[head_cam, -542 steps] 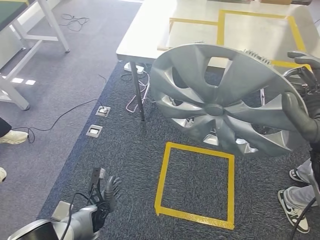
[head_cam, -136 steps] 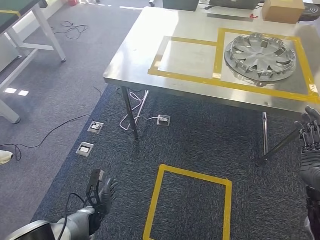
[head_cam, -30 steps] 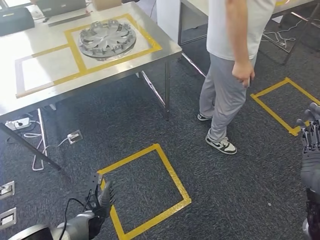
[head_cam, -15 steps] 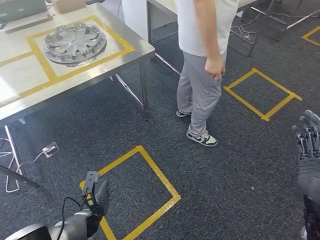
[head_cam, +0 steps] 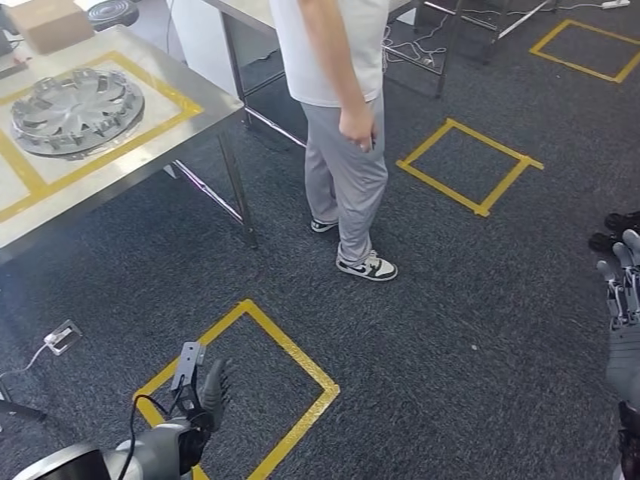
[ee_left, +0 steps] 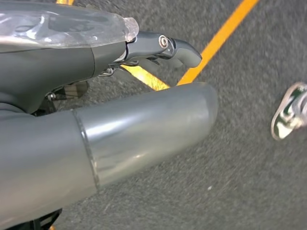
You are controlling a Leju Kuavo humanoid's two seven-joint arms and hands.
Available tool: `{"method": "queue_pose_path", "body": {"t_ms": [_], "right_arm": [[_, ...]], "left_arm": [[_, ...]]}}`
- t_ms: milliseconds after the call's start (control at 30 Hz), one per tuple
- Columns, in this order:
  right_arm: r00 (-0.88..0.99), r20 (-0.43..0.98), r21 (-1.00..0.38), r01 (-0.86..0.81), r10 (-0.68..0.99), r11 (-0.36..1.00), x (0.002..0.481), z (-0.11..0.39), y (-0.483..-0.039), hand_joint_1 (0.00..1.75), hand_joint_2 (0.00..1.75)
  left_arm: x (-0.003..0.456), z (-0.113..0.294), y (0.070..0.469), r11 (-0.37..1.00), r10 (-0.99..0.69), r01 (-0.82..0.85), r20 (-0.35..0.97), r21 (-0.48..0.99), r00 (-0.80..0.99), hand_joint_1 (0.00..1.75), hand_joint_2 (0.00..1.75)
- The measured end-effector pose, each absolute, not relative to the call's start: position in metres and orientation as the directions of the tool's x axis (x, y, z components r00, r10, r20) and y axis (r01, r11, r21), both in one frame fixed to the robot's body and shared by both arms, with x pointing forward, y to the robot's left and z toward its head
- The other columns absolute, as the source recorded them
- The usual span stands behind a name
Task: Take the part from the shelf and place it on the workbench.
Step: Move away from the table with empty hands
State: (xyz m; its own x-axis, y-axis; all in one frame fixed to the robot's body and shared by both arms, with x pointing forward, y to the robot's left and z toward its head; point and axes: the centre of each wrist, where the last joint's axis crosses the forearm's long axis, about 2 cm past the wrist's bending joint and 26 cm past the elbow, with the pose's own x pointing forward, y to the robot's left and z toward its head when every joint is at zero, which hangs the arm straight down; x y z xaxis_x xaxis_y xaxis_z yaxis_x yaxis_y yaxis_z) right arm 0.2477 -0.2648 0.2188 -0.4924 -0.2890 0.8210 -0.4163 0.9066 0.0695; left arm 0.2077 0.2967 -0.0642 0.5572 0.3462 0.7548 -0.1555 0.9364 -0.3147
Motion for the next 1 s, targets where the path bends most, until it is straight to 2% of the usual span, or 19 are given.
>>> {"method": "queue_pose_path", "body": {"t_ms": [1000], "right_arm": [[-0.516,0.815,0.04,-0.406,-0.265,0.913,0.233,0.218,-0.268,0.0,0.0]], "left_arm": [[0.206,-0.065,0.291,0.928,0.36,-0.134,0.738,-0.349,0.57,0.0,0.0]]}}
